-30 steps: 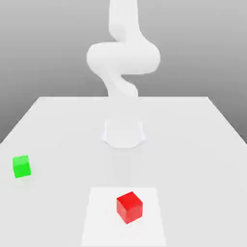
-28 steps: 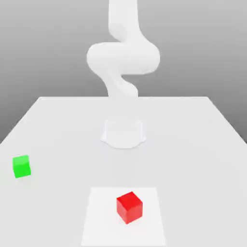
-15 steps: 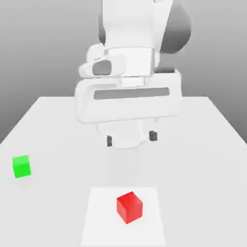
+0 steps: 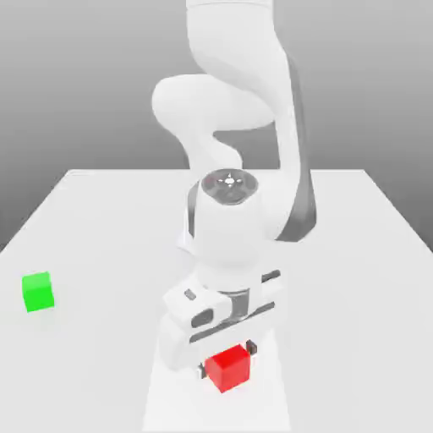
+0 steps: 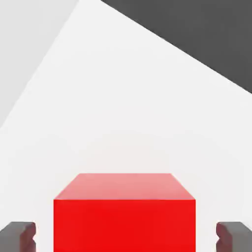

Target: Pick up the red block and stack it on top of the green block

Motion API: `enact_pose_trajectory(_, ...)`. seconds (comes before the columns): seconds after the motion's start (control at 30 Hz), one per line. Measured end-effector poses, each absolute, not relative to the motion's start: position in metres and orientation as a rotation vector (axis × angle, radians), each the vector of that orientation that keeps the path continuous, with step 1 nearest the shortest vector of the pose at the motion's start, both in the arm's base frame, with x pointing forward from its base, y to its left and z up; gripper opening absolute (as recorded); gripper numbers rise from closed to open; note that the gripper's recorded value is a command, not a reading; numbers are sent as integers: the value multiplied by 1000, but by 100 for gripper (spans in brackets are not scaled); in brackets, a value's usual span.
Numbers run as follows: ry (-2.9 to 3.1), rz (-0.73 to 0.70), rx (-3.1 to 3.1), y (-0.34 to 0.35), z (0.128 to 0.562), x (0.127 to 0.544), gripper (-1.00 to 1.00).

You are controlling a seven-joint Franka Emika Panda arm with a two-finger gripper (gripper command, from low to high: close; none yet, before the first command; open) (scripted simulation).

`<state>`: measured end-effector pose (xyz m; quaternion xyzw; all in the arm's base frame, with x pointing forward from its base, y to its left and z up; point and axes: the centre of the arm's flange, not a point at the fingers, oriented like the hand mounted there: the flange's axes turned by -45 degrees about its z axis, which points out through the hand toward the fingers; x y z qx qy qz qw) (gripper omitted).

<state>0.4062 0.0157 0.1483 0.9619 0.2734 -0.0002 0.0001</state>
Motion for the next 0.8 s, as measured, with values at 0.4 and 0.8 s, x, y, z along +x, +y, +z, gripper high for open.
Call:
enact_pose_trajectory(0.4,611,0,3075,-26,212,405,-100)
enact_pose_trajectory(0.8,-996,9,2958,-250,239,319,-100)
